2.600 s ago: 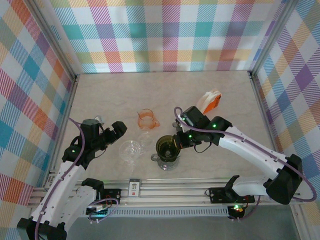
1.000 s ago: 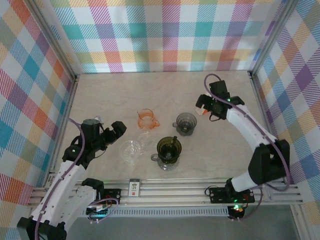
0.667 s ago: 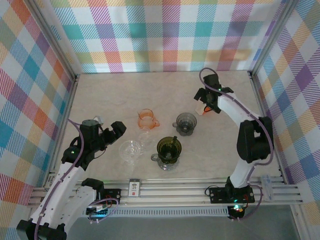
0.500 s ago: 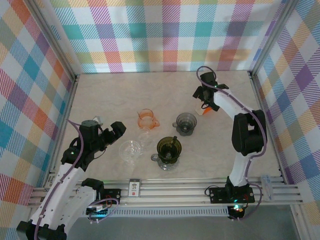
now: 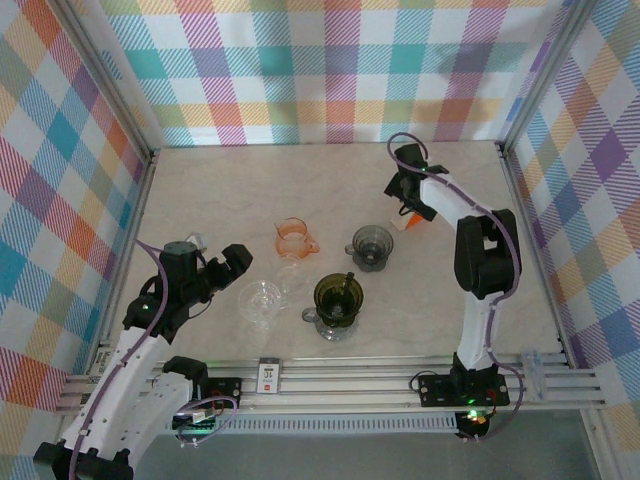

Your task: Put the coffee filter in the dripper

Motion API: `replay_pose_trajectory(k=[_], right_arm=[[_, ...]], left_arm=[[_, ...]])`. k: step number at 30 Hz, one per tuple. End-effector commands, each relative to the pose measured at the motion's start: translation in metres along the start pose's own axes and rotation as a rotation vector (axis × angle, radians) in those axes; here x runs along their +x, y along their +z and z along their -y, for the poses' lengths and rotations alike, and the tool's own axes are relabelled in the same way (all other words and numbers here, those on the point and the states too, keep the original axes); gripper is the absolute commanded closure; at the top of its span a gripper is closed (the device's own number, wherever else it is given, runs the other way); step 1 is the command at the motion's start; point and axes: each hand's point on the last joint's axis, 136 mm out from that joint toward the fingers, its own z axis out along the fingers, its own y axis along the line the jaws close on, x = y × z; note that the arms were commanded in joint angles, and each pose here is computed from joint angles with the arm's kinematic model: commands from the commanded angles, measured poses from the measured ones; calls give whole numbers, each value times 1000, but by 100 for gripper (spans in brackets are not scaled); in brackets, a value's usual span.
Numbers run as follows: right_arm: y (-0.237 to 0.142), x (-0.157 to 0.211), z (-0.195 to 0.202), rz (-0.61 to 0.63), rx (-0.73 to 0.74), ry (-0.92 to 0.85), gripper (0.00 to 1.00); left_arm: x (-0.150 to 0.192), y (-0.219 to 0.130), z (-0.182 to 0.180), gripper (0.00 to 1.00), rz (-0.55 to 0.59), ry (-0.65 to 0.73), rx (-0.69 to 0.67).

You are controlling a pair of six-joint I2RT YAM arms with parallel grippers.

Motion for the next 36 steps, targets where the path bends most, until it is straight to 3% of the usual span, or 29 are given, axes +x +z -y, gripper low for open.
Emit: replay_pose_trajectory(k=[1, 9, 19, 28, 36], right_arm=[[5, -5, 1, 15, 21, -4, 1], [17, -5, 2, 5, -7, -86, 0], [23, -9, 7, -3, -122, -249, 15], [10, -10, -9, 0, -336, -411, 23], [4, 13, -14, -74, -429, -541, 31]], left_arm=[[-2, 1, 5, 0, 12, 32, 19], [-4, 1, 4, 0, 19, 35, 9], [-7, 1, 4, 0, 30, 27, 2], [-7, 1, 4, 0, 28, 9, 2], [-6, 2, 5, 0, 24, -8, 10]])
